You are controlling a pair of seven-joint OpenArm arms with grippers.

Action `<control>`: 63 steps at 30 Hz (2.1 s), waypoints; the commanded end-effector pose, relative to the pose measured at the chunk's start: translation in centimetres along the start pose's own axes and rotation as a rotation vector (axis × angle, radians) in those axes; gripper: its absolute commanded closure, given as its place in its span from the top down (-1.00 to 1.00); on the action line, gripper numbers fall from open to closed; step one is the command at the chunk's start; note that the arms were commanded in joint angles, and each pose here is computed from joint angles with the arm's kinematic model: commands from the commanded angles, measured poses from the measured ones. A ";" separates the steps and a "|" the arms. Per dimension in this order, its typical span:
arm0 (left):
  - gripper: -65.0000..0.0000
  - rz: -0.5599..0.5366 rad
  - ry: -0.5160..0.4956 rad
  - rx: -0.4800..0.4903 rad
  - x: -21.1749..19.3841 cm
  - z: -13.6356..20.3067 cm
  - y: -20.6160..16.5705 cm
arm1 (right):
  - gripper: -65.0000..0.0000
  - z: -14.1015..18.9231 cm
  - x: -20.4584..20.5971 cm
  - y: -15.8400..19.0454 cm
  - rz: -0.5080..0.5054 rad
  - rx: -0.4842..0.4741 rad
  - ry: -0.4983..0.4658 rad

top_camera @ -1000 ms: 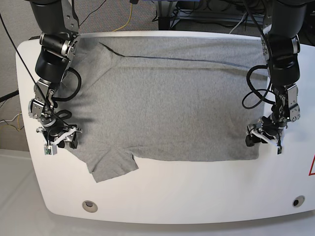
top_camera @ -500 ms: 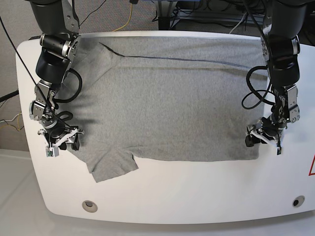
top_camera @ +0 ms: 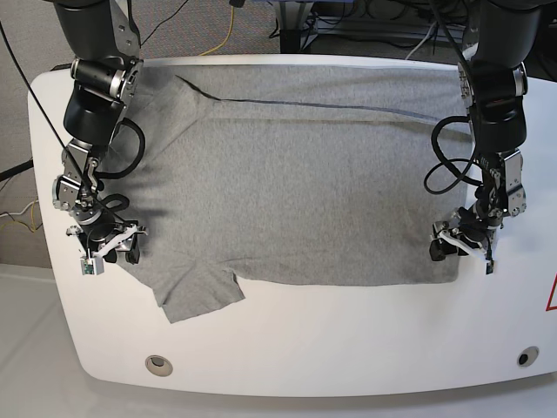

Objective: Fold the T-shirt properly

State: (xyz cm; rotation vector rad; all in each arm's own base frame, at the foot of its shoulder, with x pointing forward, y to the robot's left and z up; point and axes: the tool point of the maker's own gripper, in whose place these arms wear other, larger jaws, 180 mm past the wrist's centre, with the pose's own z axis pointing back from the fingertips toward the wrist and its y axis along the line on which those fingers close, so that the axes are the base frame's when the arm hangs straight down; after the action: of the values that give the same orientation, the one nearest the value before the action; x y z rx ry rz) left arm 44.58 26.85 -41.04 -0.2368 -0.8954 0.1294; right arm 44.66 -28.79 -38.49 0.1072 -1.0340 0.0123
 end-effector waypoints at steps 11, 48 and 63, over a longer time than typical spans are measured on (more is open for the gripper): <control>-0.01 -0.024 -0.036 -0.006 2.0 0.3 -0.2 | -0.05 0.2 2.7 -0.7 0.012 -0.011 -0.068; 0.09 -0.041 -0.052 0.001 2.5 0.5 -0.2 | -0.03 0.4 2.5 -0.8 0.011 -0.016 -0.059; 0.42 -0.025 -0.035 0.031 2.0 0.4 0.4 | -0.03 0.4 2.0 -1.0 0.006 -0.018 -0.048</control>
State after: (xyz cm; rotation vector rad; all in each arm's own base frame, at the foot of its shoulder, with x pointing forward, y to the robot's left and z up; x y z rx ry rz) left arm 44.45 26.73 -40.98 -0.2131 -0.8959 0.1203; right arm 44.16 -28.71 -39.07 0.1073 -1.0138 0.0082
